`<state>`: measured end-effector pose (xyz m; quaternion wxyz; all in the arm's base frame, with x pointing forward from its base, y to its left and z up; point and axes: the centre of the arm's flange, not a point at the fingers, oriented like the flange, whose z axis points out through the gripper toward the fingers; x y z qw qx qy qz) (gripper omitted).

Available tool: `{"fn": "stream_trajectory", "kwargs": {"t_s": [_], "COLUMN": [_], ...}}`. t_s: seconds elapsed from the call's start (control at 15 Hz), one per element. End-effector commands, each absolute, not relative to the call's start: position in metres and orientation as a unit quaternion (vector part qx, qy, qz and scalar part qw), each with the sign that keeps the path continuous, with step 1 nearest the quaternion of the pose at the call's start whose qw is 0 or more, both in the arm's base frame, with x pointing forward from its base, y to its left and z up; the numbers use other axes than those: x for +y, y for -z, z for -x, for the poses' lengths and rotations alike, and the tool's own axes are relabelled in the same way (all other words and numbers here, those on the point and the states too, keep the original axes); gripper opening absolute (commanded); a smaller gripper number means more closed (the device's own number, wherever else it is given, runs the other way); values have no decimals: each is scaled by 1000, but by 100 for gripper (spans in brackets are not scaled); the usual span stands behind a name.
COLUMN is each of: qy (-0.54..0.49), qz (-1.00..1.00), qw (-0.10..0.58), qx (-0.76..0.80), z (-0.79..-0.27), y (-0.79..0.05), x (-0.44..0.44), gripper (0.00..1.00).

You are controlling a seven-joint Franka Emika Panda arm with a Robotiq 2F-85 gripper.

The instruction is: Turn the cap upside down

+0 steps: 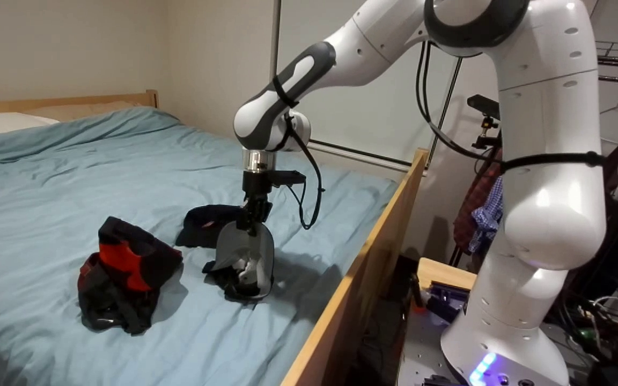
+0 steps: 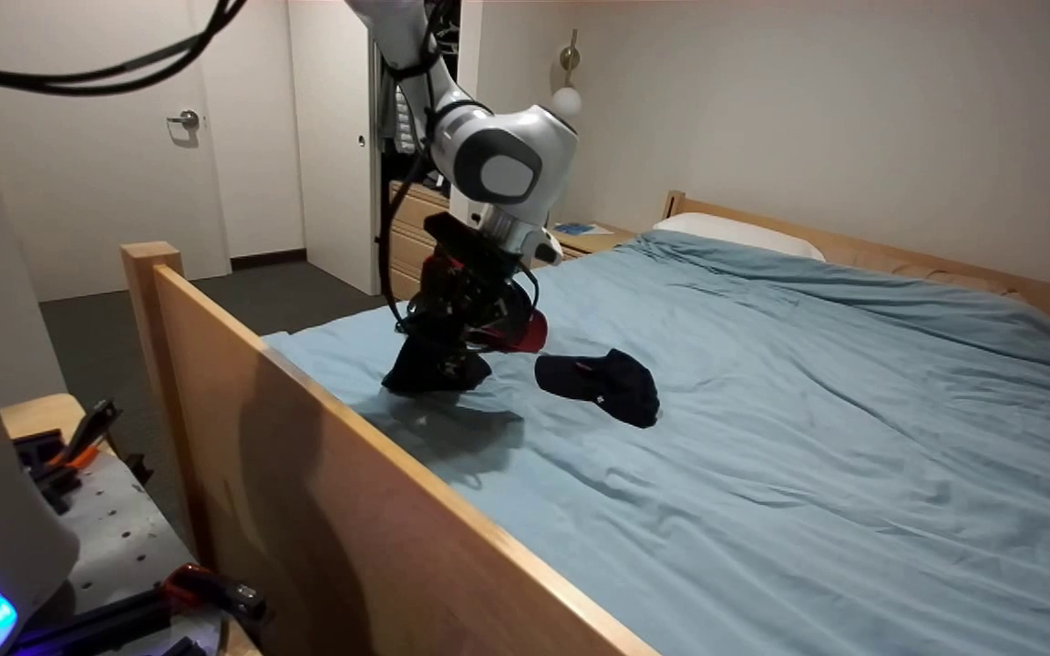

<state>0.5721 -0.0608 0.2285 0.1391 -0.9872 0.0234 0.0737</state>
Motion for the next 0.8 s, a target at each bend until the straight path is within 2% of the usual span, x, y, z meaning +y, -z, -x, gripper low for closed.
{"fn": "stream_trajectory", "kwargs": {"t_s": [0.0, 0.4, 0.73], "qy": [-122, -73, -4], "qz": [984, 988, 976], "qw": [94, 77, 110], "qx": [89, 116, 190], "z": [-602, -639, -642], "y": [-204, -192, -213], "x": [-84, -122, -180], "gripper": [6, 5, 5]}}
